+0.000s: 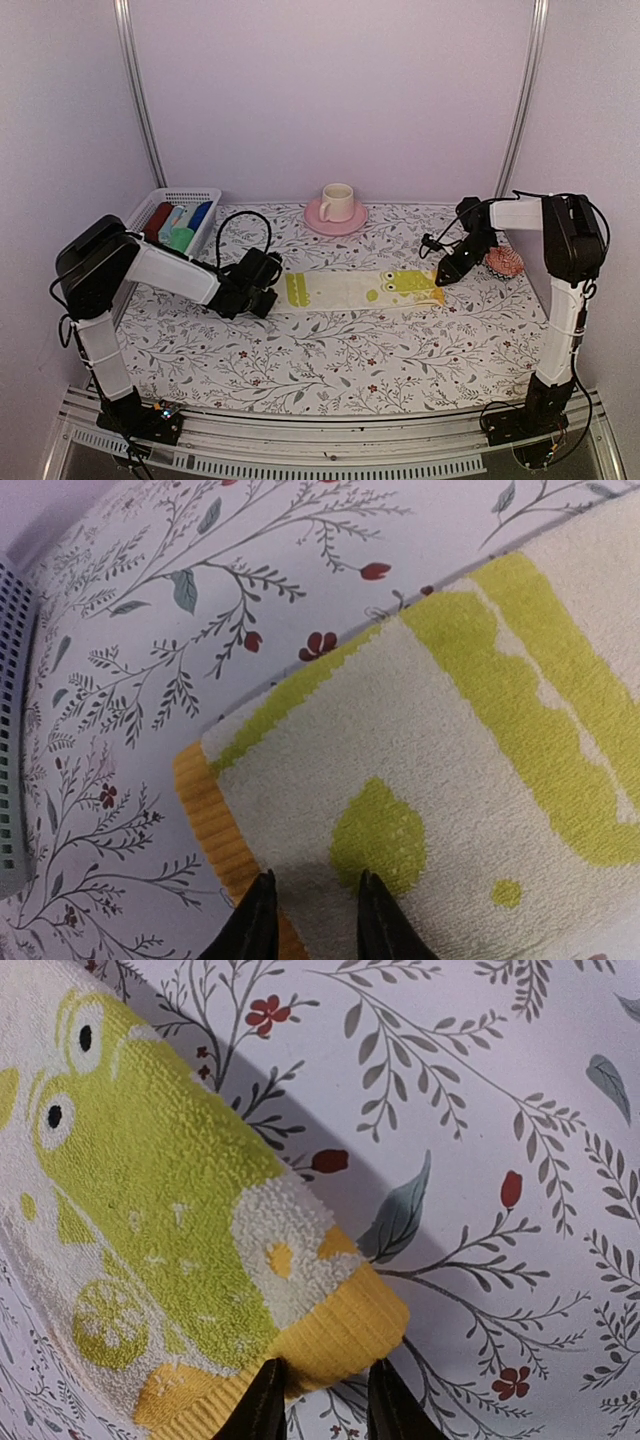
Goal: Roll the towels
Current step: Smooth out the towel at the center of the board.
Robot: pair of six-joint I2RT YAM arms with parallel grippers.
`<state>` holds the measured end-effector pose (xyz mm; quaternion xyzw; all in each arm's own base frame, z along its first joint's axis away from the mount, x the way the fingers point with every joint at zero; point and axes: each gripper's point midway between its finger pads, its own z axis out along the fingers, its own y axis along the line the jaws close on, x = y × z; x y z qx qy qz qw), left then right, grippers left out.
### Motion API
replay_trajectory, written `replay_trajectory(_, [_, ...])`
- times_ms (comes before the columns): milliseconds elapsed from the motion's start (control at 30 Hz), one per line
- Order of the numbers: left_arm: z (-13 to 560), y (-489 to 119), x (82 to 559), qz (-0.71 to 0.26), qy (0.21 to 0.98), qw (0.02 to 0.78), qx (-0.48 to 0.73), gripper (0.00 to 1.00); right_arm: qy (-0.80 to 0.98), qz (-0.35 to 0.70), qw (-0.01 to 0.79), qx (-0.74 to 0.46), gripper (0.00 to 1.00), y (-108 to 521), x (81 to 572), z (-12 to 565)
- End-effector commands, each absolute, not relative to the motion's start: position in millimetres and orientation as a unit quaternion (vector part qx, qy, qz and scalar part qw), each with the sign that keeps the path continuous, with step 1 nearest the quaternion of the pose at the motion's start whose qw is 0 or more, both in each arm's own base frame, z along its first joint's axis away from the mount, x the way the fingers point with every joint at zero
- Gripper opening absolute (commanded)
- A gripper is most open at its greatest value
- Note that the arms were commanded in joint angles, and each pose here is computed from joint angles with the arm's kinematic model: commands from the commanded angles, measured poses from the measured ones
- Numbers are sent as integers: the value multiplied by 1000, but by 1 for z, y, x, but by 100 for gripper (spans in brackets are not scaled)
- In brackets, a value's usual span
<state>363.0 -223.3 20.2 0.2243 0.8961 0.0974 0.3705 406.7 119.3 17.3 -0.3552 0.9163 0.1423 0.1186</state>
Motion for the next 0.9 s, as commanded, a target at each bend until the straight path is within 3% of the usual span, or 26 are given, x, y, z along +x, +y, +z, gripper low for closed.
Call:
replay_trajectory(0, [44, -226, 368, 86, 892, 394, 205, 30, 911, 104, 167, -362, 34, 110, 422, 51])
replay_trajectory(233, [93, -228, 374, 66, 876, 441, 184, 37, 883, 126, 230, -389, 36, 132, 430, 96])
replay_trajectory(333, [105, -240, 380, 39, 870, 455, 186, 36, 862, 155, 255, -410, 27, 156, 431, 114])
replay_trajectory(467, [103, -262, 386, -10, 869, 455, 195, 19, 830, 234, 273, -427, 6, 195, 429, 137])
replay_trajectory(567, [90, -270, 394, -30, 875, 442, 195, 2, 819, 288, 267, -419, 3, 210, 428, 135])
replay_trajectory(867, [40, -246, 409, -1, 900, 396, 181, 0, 851, 286, 203, -392, 2, 198, 424, 65])
